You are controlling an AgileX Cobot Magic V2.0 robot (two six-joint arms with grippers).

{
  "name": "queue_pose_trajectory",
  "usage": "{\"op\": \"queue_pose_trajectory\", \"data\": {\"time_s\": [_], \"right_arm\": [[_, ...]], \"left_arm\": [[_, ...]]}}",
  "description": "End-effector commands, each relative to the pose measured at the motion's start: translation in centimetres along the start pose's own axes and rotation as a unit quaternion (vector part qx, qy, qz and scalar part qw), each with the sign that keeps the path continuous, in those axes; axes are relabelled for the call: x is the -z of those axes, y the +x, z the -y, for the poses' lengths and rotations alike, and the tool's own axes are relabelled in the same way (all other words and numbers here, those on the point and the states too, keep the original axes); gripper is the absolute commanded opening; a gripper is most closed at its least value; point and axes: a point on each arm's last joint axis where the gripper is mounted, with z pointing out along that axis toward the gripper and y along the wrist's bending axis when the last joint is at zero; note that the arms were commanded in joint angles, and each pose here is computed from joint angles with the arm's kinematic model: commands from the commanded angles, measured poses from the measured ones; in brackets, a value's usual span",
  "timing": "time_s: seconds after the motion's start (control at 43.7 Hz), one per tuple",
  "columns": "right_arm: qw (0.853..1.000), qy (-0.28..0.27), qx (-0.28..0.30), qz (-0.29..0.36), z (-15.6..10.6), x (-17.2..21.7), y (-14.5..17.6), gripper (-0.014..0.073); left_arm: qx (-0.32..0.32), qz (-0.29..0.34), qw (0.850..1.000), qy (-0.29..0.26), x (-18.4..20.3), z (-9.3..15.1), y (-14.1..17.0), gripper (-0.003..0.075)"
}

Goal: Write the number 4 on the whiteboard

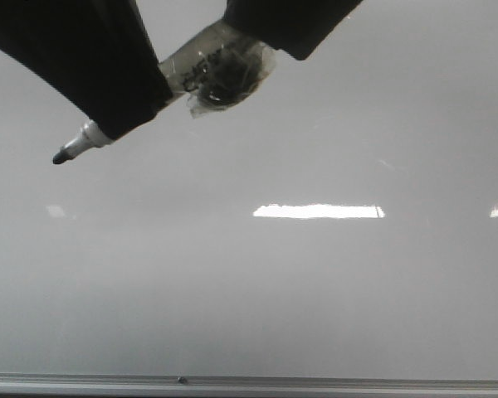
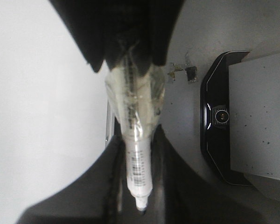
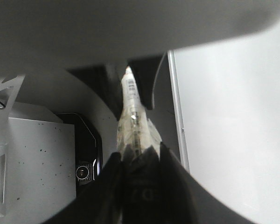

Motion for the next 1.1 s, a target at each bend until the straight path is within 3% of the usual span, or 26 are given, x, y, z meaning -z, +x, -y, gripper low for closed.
{"op": "queue_pose_trajectory", "data": {"time_s": [0.0,0.114,0.206,0.412,0.549,0.594,0.686,0.777,0.915,1.006,1.075], "right_arm": [[0.999,0.012,0.002,0.042,-0.1,1.4,-1.2,-0.0062],[0.999,0.012,-0.006,0.042,-0.1,1.4,-1.2,-0.0069],[0.999,0.011,-0.014,0.040,-0.1,1.4,-1.1,-0.0069],[0.998,0.045,-0.049,0.003,0.2,3.3,0.2,-0.0069],[0.987,0.101,-0.124,-0.017,0.8,6.2,2.0,-0.0069],[0.976,0.136,-0.171,-0.011,1.2,7.5,2.7,-0.0069],[0.940,0.207,-0.272,0.013,1.5,10.3,4.0,-0.0069],[0.902,0.263,-0.341,0.039,1.0,12.6,5.4,-0.0069],[0.861,0.339,-0.354,0.139,-0.5,12.8,8.1,-0.0069],[0.842,0.366,-0.341,0.201,-0.9,11.9,9.3,-0.0069],[0.837,0.374,-0.339,0.211,-0.9,11.0,10.2,-0.0069]], "left_arm": [[0.006,0.049,0.999,-0.023,1.5,-0.1,-1.1,0.0129],[0.023,0.056,0.998,-0.029,1.6,-0.3,-1.1,0.0370],[0.037,0.055,0.997,-0.046,2.3,-0.5,-0.7,0.0486],[0.115,0.074,0.984,-0.118,6.2,-1.2,1.5,0.0493],[0.218,0.102,0.954,-0.176,9.2,-2.0,3.7,0.0493],[0.249,0.113,0.942,-0.194,10.0,-2.1,4.3,0.0493],[0.305,0.126,0.917,-0.226,11.5,-2.3,5.6,0.0493],[0.323,0.131,0.904,-0.247,12.4,-2.3,6.3,0.0493],[0.332,0.131,0.899,-0.255,12.7,-2.4,6.7,0.0493],[0.334,0.136,0.898,-0.252,12.6,-2.4,6.6,0.0493],[0.334,0.147,0.896,-0.254,12.7,-2.5,6.4,0.0493]]}}
